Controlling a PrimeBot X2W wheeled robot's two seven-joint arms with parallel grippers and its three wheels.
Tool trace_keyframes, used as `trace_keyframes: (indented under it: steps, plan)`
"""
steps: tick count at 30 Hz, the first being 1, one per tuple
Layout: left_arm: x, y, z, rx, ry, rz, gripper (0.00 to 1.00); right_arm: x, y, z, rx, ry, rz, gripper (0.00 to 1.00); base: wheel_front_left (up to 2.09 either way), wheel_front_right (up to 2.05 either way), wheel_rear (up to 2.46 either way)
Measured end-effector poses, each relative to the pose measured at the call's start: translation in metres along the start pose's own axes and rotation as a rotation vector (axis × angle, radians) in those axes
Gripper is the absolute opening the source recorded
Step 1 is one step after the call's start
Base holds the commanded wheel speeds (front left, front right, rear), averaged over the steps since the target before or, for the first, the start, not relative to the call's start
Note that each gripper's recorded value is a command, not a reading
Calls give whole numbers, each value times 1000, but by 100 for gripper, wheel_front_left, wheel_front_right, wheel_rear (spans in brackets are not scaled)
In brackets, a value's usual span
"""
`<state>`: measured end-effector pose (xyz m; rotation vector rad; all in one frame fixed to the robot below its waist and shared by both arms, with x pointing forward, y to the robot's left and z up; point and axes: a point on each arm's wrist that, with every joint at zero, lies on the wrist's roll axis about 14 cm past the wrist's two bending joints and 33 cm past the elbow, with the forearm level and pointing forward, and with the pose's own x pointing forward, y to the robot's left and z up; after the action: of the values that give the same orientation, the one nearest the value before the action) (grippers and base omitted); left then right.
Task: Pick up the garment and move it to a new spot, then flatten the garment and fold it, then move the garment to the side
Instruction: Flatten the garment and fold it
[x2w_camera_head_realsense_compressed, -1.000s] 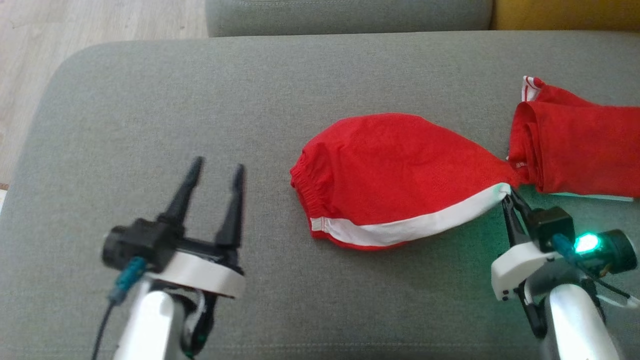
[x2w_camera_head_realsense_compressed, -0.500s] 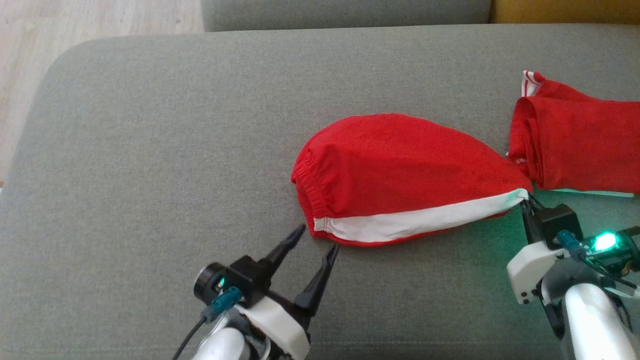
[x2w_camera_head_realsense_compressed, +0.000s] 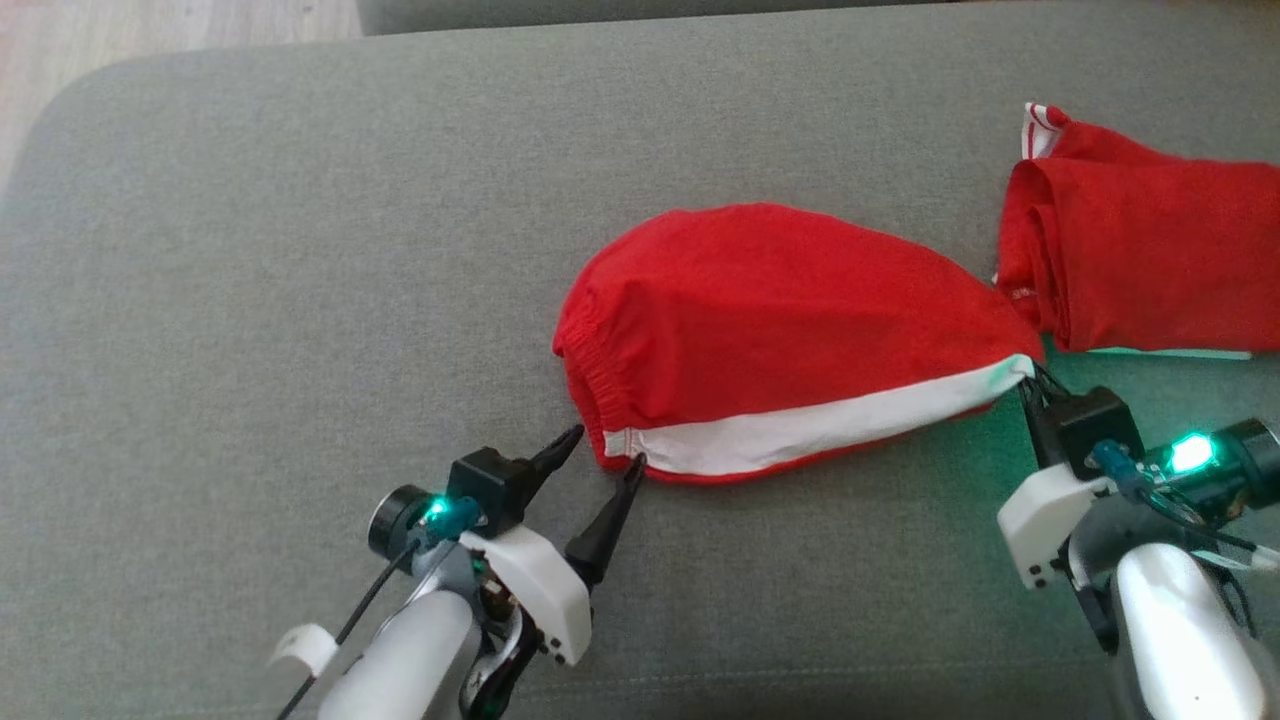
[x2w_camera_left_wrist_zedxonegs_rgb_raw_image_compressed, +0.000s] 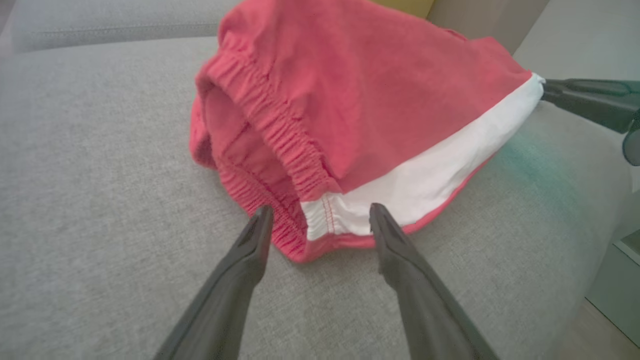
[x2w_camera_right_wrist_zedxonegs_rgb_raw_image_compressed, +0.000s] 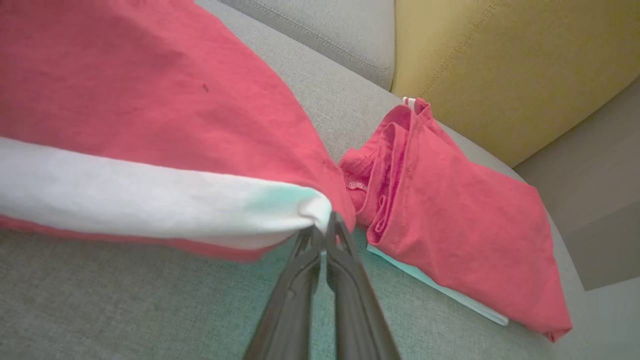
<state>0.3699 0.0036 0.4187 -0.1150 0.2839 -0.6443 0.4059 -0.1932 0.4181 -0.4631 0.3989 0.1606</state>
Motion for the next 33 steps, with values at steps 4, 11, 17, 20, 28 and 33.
trace_keyframes:
  steps: [4,11,17,20,28,33]
  plan:
    - [5,-3,-10,-12,39,-20,100,1,-1,0,3,-1,-1,0,0,0,0]
    - [12,-2,-14,-20,59,-30,100,4,-2,2,9,-6,-1,0,0,0,0]
    - [16,-2,-17,-31,67,-41,25,6,2,0,9,-1,10,0,0,0,0]
    - [20,-6,-15,-23,60,-63,0,7,2,1,9,-2,12,0,0,0,0]
    - [19,14,14,-3,-30,-20,0,10,-3,17,0,-51,10,0,0,0,0]
    - [12,32,69,30,-193,41,0,11,-3,43,-44,-123,39,0,0,0,0]
